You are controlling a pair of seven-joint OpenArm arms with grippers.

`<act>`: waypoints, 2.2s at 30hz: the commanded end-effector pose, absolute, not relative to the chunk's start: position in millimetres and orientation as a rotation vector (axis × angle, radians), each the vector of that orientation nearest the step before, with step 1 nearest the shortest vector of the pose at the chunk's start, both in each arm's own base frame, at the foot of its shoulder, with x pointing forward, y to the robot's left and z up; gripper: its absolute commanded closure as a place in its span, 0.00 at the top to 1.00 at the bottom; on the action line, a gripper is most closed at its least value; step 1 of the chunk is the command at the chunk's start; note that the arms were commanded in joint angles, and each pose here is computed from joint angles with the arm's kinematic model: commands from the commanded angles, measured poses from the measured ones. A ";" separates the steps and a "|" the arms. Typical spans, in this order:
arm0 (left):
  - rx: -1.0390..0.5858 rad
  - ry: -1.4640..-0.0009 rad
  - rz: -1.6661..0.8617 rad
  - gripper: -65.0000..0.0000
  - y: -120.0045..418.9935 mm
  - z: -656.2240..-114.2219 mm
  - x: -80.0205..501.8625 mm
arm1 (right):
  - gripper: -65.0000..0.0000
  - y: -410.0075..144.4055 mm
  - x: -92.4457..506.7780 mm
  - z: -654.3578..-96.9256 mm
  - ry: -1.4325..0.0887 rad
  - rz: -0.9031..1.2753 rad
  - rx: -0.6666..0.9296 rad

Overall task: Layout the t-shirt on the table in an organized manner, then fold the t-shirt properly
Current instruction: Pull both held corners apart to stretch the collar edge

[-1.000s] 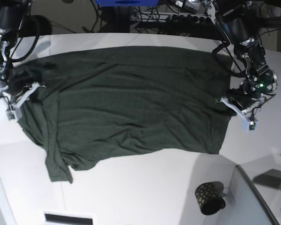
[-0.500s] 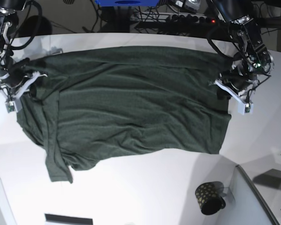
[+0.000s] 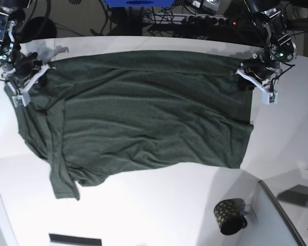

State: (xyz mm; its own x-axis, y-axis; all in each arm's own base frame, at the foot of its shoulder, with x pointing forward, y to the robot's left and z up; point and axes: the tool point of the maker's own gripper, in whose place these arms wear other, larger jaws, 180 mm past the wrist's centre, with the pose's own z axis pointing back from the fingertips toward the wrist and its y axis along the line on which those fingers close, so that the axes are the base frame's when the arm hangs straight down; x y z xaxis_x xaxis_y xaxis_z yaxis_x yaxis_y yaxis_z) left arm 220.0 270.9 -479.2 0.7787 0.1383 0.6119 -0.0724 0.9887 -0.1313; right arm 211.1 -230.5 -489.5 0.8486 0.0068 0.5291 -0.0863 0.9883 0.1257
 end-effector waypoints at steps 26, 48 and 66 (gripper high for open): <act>-0.061 -0.655 0.098 0.20 285.1 -473.7 193.0 | 0.00 -241.9 172.1 -473.4 -0.568 -0.033 0.036; -0.040 -0.640 0.136 0.20 287.3 -464.1 178.4 | 0.00 -297.9 177.9 -438.9 -0.673 -0.173 -0.090; -0.058 -0.574 0.170 0.20 299.4 -483.1 159.6 | 0.00 -306.9 150.0 -479.4 -0.552 -0.250 -0.061</act>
